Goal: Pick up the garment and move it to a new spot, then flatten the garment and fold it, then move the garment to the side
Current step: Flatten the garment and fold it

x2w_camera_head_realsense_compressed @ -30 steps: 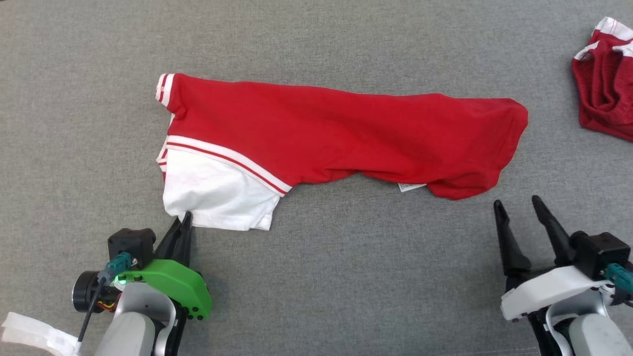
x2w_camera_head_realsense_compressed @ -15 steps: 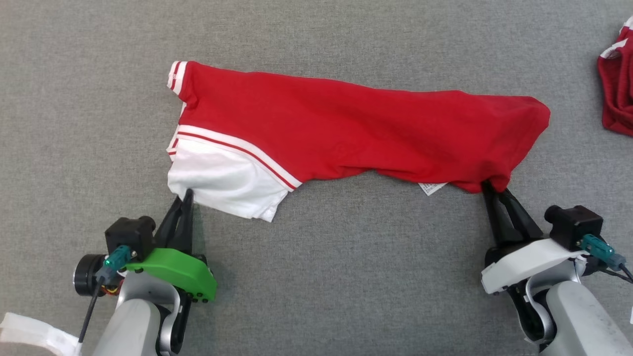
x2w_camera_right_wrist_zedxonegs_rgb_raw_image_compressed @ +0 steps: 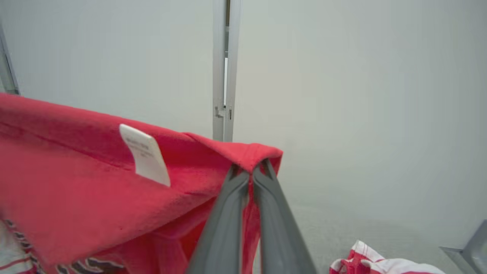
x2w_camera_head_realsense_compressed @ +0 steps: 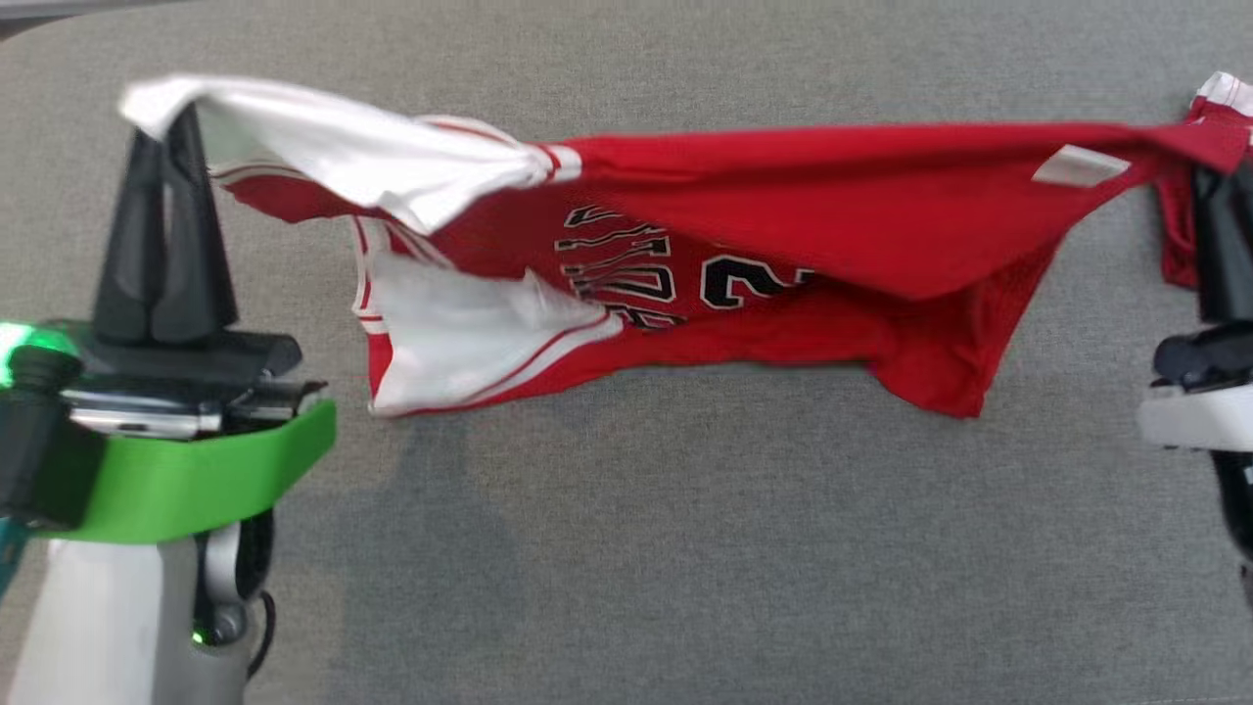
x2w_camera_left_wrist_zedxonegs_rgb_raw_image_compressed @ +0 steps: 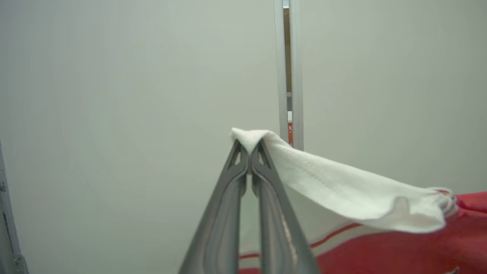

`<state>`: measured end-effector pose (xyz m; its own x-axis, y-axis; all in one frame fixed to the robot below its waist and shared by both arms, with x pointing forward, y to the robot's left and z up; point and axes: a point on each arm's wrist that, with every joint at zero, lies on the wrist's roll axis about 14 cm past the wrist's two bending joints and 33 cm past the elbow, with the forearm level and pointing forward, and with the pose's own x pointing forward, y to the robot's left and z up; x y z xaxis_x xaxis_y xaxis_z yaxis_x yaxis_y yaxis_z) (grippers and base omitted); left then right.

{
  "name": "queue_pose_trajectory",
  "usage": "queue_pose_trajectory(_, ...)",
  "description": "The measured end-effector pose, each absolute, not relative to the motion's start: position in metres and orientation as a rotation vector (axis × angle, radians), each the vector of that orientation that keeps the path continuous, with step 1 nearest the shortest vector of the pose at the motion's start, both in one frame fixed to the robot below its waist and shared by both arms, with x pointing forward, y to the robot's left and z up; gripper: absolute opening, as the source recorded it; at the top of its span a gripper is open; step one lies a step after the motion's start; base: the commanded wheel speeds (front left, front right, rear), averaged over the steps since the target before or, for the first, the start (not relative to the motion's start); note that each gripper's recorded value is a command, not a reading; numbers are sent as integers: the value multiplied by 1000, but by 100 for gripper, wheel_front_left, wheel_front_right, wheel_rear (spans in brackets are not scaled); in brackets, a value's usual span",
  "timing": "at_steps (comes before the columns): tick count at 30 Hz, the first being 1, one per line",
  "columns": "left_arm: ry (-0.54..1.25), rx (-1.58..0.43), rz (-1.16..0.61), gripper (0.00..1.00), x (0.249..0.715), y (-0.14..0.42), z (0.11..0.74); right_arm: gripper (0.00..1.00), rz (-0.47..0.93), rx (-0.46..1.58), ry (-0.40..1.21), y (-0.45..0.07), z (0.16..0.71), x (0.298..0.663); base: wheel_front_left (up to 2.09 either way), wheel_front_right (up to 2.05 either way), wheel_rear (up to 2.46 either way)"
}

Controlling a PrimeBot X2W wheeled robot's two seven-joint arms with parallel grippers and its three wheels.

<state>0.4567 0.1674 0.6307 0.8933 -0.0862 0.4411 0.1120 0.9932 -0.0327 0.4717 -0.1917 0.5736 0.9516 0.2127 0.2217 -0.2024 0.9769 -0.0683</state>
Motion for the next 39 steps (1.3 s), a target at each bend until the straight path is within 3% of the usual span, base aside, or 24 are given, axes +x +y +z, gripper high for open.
queue_pose_trajectory(7, -911, 60, -171, 0, 418, 156, 783, 0, 188, -201, -536, -202, 706, 457, 0, 0, 0)
queue_pose_trajectory(12, -1026, 114, -222, 0, 399, 141, 837, 0, 197, -234, -624, -202, 755, 442, 0, 0, 0)
queue_pose_trajectory(19, -919, 71, -279, 0, 438, 128, 835, 0, 224, -185, -587, -202, 758, 454, 0, 0, 0)
queue_pose_trajectory(28, -719, -15, -230, 0, 561, 139, 788, 0, 292, -36, -502, -178, 740, 542, 0, 0, 0)
queue_pose_trajectory(35, -739, -83, -164, 0, 605, 153, 812, 0, 293, 56, -542, -164, 758, 587, 0, 0, 0)
queue_pose_trajectory(39, -664, -87, -156, 0, 627, 150, 785, 0, 284, 52, -487, -158, 735, 613, 0, 0, 0)
